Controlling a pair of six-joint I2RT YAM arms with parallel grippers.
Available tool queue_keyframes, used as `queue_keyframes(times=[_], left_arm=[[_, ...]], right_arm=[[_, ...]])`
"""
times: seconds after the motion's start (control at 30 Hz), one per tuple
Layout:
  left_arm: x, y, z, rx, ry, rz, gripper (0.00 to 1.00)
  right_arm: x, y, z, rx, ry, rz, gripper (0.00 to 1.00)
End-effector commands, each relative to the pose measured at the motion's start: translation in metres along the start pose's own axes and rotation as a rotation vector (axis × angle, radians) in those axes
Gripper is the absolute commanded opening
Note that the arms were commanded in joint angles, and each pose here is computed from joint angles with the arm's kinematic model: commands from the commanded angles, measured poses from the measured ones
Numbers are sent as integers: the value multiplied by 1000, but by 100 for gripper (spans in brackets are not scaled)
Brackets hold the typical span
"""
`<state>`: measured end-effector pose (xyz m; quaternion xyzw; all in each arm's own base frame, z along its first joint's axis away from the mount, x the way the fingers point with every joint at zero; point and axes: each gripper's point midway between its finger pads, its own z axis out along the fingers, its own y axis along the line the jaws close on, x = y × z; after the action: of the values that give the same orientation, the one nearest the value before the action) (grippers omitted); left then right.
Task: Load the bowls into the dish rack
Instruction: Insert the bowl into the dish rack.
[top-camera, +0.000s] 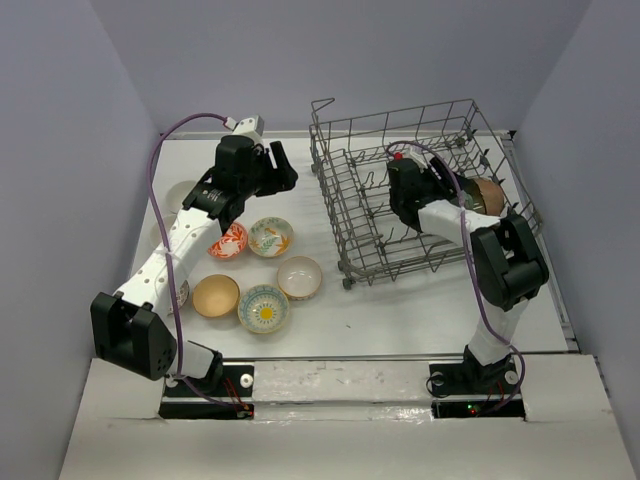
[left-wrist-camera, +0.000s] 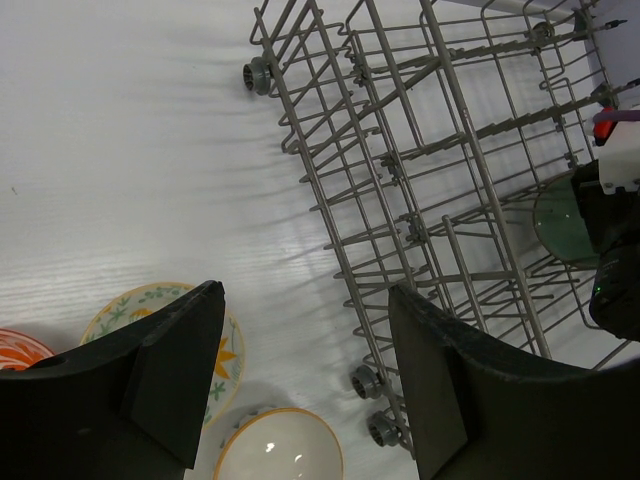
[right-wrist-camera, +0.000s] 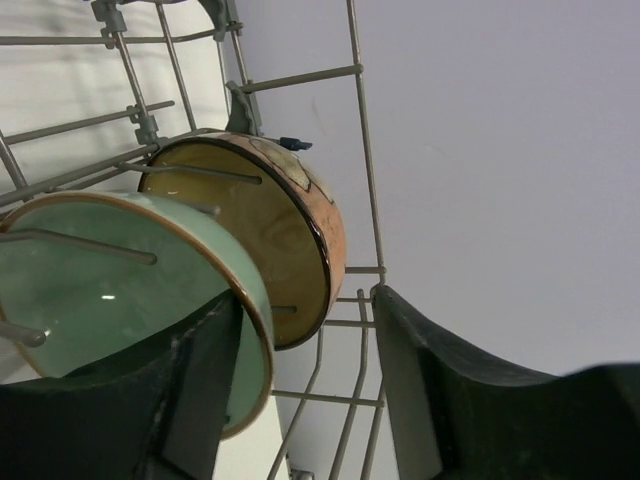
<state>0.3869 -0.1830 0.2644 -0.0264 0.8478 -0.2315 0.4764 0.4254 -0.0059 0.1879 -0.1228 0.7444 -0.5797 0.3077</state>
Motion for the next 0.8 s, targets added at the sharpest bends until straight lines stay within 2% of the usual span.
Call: queue_keyframes(times=[0.0, 0.13, 0.47, 0.63, 0.77], left_arm=[[-4, -4, 0, 26, -21, -5, 75], [-4, -4, 0, 26, -21, -5, 75], [-4, -3, 1, 19, -23, -4, 75], [-4, 6, 3, -23, -28, -7, 75], [-4, 27, 5, -131, -45, -31, 75]], right_arm=[[-15, -15, -8, -24, -26, 128, 64], [-15, -7, -10, -94, -27, 128, 71], [-30, -13, -20, -196, -52, 238, 73], [-53, -34, -31, -286, -85, 409, 75], [-66, -57, -42, -350, -91, 537, 84]])
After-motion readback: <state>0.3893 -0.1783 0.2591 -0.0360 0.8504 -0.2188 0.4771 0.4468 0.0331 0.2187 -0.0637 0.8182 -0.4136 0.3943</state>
